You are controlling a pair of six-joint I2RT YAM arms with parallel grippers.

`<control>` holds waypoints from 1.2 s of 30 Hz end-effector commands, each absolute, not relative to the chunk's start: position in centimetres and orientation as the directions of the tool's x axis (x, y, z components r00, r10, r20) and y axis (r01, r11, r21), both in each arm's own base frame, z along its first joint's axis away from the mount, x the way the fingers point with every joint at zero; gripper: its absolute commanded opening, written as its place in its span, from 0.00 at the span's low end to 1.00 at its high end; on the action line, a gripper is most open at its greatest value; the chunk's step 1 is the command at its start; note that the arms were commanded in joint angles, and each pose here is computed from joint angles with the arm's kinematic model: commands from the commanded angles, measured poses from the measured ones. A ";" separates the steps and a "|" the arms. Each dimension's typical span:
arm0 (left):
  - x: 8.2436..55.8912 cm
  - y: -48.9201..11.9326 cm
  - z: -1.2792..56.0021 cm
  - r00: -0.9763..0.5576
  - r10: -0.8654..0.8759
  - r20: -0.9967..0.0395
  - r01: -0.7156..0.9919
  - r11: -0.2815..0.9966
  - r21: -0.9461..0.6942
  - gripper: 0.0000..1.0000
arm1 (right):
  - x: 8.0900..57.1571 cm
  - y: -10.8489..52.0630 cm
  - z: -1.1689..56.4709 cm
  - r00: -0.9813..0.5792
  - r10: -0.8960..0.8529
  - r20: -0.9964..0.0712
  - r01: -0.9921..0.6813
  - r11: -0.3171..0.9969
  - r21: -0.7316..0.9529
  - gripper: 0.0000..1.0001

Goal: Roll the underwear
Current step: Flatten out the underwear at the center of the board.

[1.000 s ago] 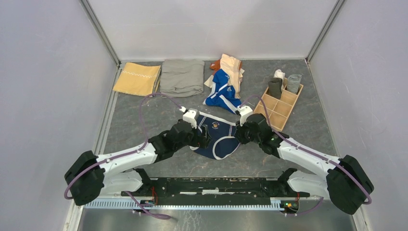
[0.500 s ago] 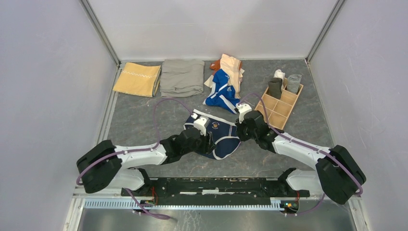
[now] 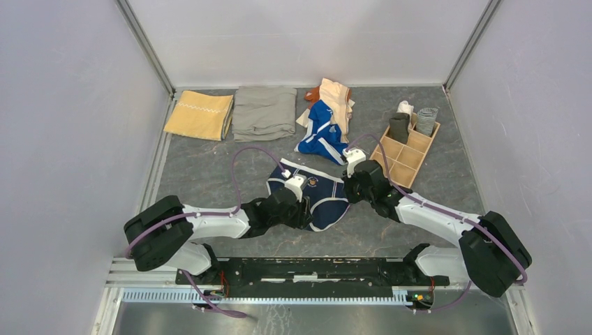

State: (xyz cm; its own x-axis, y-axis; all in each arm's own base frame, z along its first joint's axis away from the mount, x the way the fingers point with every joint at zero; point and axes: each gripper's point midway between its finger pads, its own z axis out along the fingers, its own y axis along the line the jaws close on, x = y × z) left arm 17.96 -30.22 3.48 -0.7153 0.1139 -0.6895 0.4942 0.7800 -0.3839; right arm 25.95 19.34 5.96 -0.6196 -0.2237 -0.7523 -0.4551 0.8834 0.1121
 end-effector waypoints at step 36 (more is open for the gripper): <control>17.0 -21.9 2.8 -0.774 0.056 -0.631 0.235 0.950 -0.204 0.54 | 13.9 18.8 1.1 -0.719 -0.311 -0.622 -0.581 0.759 0.292 0.10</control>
